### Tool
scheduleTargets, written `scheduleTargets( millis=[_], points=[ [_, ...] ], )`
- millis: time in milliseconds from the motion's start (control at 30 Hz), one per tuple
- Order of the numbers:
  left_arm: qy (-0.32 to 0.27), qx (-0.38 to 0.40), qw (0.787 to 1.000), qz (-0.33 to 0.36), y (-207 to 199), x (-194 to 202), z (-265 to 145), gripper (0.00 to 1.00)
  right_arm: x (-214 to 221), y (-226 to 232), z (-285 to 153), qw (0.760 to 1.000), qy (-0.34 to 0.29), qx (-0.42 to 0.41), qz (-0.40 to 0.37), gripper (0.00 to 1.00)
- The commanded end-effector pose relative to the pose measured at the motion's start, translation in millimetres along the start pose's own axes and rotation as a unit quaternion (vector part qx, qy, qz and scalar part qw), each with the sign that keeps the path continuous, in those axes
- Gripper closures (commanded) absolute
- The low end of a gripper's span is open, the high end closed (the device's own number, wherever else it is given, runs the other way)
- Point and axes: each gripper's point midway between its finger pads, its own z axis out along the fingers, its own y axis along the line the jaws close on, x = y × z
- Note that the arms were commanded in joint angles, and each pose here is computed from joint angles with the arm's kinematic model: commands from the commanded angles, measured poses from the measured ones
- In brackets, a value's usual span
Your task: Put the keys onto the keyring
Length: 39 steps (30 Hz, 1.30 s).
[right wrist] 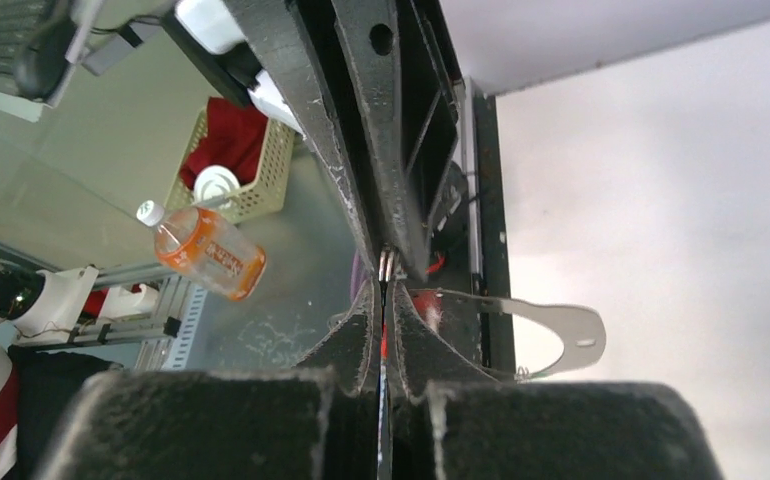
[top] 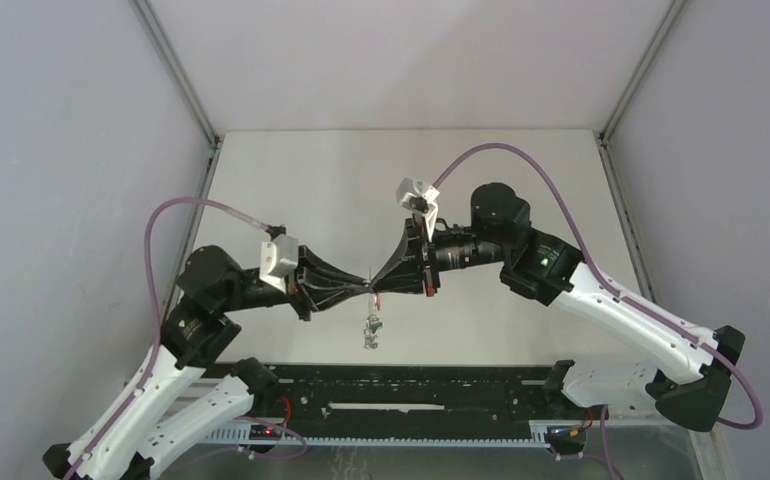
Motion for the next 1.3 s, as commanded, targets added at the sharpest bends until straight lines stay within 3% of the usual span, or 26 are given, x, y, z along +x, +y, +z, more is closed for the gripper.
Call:
scheduleTargets(
  millis=[0, 133, 300, 767, 1100, 1267],
  points=[
    [0.062, -0.009, 0.998, 0.017, 9.7, 23.9, -2.8, 0.78, 0.0, 5.2, -6.8, 0.999, 0.031, 0.024, 0.002, 1.00],
    [0.091, 0.033, 0.994, 0.043, -1.4, 31.4, -6.5, 0.55, 16.3, -1.2, -6.6, 0.996, 0.077, 0.052, 0.008, 1.00],
    [0.126, 0.085, 0.987, 0.058, -15.6, 40.2, -12.7, 0.49, 23.8, -2.0, -3.0, 0.989, 0.125, 0.073, -0.011, 1.00],
    [0.149, 0.075, 0.982, 0.088, -12.7, 42.8, -20.0, 0.59, 38.3, -13.4, 5.8, 0.969, 0.214, 0.120, -0.040, 1.00],
    [0.147, 0.066, 0.983, 0.084, -8.6, 45.9, -18.5, 0.82, 35.8, -16.1, 10.3, 0.962, 0.232, 0.134, -0.059, 1.00],
    [0.142, 0.067, 0.984, 0.083, -9.3, 41.2, -16.6, 0.81, 40.8, -17.6, 13.7, 0.957, 0.250, 0.135, -0.060, 1.00]
  ],
)
